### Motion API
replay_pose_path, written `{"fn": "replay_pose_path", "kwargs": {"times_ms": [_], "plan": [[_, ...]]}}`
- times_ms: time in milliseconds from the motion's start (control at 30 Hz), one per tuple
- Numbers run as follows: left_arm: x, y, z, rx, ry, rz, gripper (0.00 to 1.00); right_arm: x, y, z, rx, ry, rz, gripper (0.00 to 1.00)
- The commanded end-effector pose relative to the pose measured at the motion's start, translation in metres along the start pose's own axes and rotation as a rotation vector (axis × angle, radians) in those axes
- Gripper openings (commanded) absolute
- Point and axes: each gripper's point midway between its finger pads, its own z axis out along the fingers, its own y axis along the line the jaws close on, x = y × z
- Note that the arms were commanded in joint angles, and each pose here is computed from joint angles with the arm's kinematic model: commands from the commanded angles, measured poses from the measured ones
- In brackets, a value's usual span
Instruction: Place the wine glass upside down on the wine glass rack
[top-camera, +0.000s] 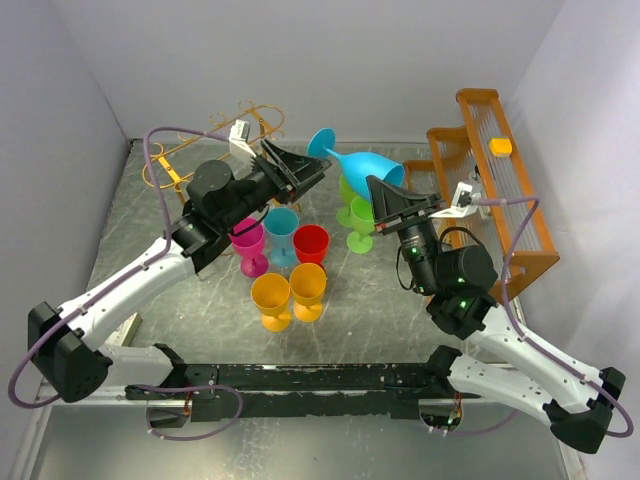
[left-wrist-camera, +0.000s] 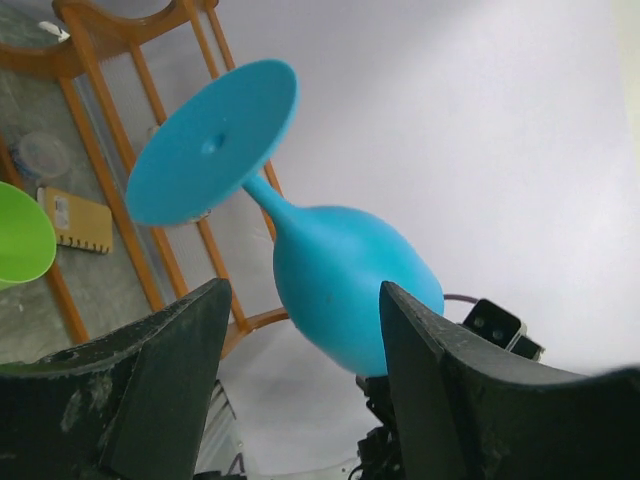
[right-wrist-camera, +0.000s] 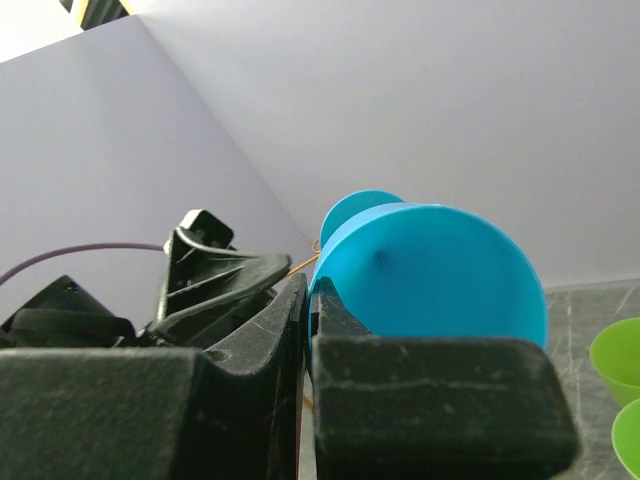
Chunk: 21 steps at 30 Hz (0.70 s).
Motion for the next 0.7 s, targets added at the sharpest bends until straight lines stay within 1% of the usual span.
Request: {"fn": "replay_pose_path", "kwargs": {"times_ms": [0, 67, 200, 367, 500, 667], "plan": [[-0.018, -0.035, 0.011, 0.124, -0.106, -0.066, 0.70, -0.005, 0.012, -0.004, -0.056, -0.020, 0.086, 0.00], [-0.021, -0.039, 0.012, 0.139, -0.142, -0.064, 0.65, -0.004, 0.015, -0.006, -0.074, -0.016, 0.105, 0.00], [-0.029, -0.041, 0.012, 0.124, -0.212, -0.049, 0.61, -0.001, 0.019, -0.009, -0.098, -0.001, 0.140, 0.00], [-0.037, -0.034, 0.009, 0.096, -0.269, -0.106, 0.54, 0.002, 0.023, -0.013, -0.127, 0.015, 0.173, 0.00], [-0.036, -0.029, 0.011, 0.071, -0.265, -0.134, 0.54, 0.003, 0.025, -0.014, -0.141, 0.017, 0.190, 0.00], [-0.031, -0.020, 0.014, 0.006, -0.235, -0.131, 0.57, 0.007, 0.021, -0.012, -0.121, 0.015, 0.186, 0.00]]}}
